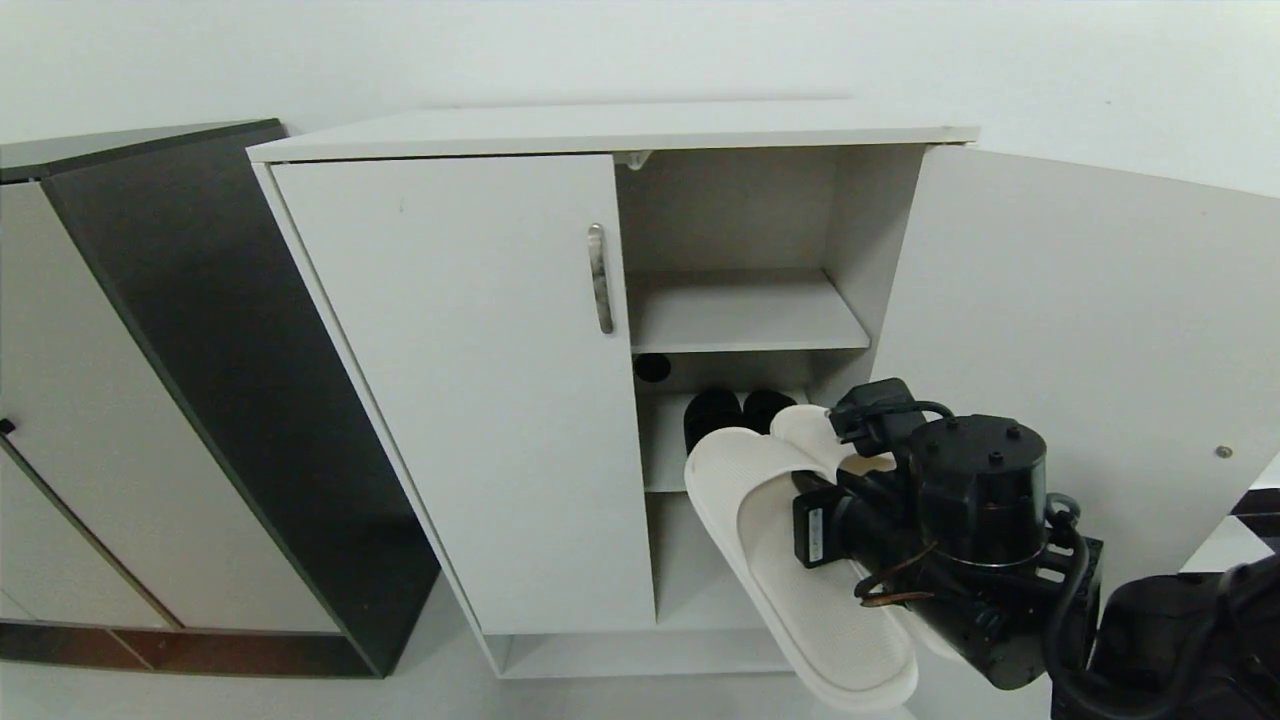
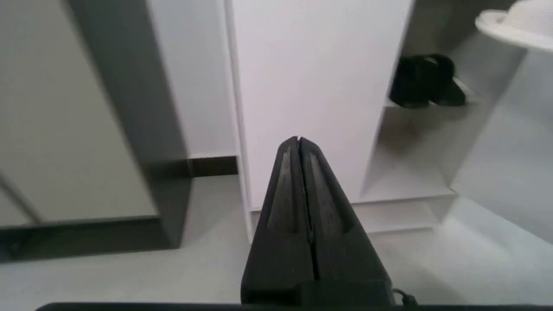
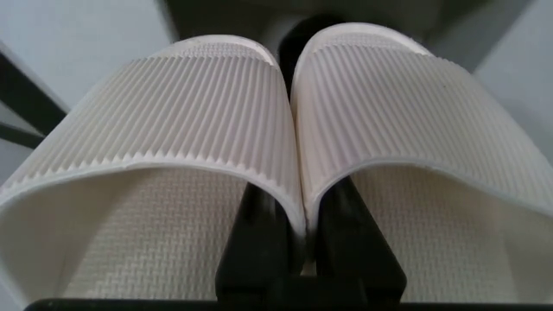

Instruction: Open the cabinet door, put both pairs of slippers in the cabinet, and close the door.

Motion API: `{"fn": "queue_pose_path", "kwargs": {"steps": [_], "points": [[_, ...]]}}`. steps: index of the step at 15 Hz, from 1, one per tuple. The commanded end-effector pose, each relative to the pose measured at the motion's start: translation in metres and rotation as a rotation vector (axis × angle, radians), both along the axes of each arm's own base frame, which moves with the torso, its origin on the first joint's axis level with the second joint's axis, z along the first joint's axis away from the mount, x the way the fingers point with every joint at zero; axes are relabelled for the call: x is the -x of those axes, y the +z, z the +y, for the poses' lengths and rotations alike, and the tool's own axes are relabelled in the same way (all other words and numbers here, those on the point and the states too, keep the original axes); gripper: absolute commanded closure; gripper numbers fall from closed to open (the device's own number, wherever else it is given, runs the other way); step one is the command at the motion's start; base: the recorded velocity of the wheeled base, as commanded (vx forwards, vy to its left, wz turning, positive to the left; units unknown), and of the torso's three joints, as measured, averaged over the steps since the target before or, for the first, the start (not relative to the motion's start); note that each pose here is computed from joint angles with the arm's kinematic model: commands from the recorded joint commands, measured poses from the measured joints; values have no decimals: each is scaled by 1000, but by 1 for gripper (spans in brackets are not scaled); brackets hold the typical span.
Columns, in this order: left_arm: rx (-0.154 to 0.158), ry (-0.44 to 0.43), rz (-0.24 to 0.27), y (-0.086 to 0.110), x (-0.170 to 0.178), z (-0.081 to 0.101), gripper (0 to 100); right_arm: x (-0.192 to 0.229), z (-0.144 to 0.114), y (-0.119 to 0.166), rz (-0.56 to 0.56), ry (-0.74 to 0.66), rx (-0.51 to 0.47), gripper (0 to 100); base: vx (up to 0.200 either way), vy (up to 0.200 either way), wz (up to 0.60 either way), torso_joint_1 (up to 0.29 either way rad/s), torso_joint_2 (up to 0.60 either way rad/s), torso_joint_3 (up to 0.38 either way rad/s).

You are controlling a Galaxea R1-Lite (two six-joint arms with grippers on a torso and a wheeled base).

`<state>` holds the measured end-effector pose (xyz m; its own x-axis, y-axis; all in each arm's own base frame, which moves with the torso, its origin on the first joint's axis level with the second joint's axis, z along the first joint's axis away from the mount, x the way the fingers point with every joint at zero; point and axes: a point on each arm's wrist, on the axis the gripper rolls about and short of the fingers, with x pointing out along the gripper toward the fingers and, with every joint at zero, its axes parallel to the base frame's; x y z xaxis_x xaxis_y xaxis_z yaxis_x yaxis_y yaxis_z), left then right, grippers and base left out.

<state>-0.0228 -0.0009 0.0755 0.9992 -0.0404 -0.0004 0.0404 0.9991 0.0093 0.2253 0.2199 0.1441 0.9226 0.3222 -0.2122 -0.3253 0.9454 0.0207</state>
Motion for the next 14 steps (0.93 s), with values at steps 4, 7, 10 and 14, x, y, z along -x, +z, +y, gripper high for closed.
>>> {"fn": "queue_pose_path", "kwargs": {"steps": [4, 7, 10, 14], "points": [[0, 1, 1, 0, 0, 0, 100, -9, 12, -3, -38, -8, 26, 100, 0, 0, 0, 0, 0, 0], [-14, -3, 2, 0, 0, 0, 100, -27, 44, 21, -46, -185, 54, 100, 0, 0, 0, 0, 0, 0], [-14, -4, 1, 0, 0, 0, 100, -37, 59, 53, -50, -323, 41, 100, 0, 0, 0, 0, 0, 0], [-14, -4, 1, 0, 0, 0, 100, -42, 65, 78, -102, -345, -6, 100, 0, 0, 0, 0, 0, 0]]}}
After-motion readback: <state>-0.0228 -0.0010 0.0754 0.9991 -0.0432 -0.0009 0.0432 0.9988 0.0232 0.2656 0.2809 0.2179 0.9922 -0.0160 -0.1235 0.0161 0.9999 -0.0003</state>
